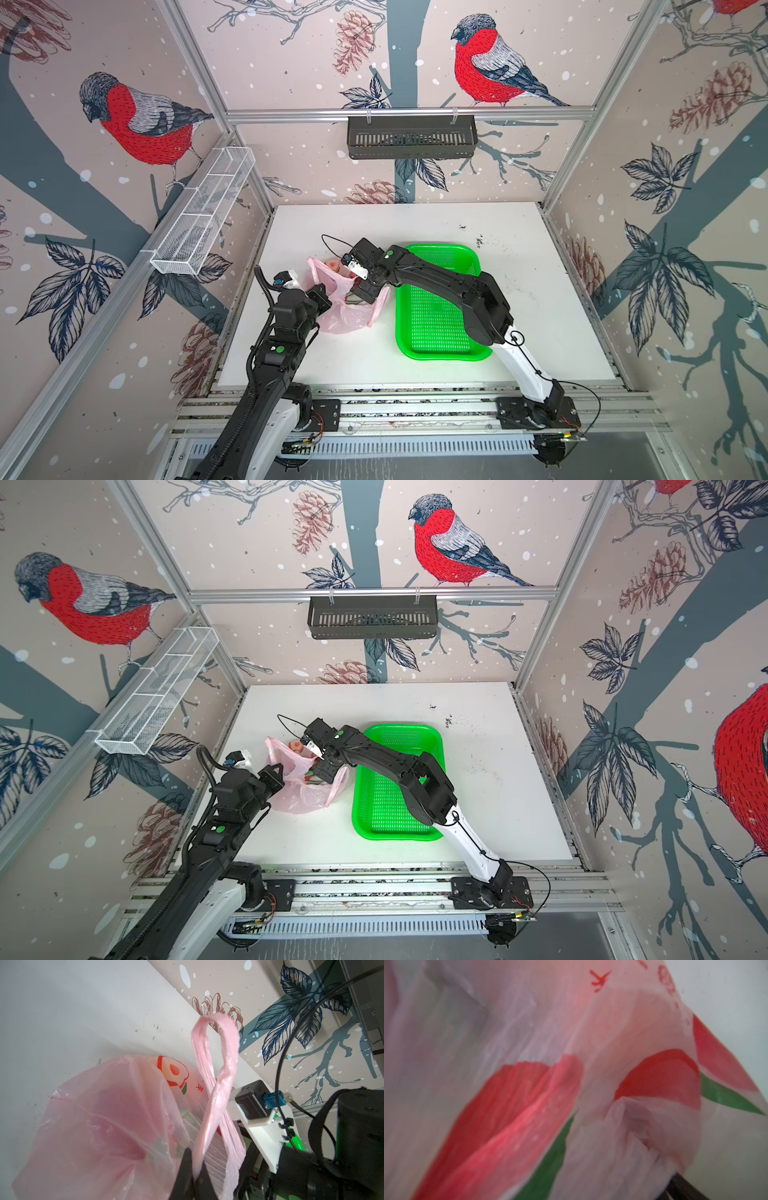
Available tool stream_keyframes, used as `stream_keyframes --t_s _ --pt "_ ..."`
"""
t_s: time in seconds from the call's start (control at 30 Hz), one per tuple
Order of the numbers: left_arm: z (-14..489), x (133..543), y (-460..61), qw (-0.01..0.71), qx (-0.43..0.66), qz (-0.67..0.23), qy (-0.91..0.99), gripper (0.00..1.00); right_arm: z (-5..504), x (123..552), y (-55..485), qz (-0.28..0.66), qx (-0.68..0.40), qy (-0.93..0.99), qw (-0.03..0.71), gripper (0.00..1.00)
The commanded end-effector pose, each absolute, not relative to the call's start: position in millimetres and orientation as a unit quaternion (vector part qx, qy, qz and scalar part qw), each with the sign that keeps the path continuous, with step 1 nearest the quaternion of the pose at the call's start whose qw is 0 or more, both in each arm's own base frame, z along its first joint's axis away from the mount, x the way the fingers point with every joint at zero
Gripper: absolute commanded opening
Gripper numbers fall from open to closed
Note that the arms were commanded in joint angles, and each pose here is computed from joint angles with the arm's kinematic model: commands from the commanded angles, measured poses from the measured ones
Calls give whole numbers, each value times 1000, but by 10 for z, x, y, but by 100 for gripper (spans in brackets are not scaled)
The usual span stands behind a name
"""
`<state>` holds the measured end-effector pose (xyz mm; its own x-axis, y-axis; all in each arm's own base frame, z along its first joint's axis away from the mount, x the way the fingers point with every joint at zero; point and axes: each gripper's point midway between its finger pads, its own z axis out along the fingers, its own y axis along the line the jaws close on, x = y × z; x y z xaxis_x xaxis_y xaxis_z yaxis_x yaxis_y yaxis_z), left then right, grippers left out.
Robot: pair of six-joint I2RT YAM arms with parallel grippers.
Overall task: Untie the knot of the plastic bag and take out the fruit
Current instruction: Pick up the fruit from the plastic bag.
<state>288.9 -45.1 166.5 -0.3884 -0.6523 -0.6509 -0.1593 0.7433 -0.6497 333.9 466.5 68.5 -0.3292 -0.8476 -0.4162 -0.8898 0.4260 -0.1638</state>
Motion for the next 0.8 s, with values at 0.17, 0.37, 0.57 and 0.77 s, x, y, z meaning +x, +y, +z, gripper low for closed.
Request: stream_keyframes --t_s 0.17,0.37,0.57,0.77 --pt "1755 2967 -421 513 -255 -250 780 0 431 3349 4685 36 -547 809 213 91" --pt "1735 2986 -411 514 -257 -248 780 0 521 3371 4691 35 -544 807 226 70" --pt "1755 2995 -349 524 -264 -234 775 0 760 3352 4730 44 -540 803 248 48" --pt "1802 2997 -258 540 -275 -216 766 0 927 3217 4758 52 -546 796 257 36"
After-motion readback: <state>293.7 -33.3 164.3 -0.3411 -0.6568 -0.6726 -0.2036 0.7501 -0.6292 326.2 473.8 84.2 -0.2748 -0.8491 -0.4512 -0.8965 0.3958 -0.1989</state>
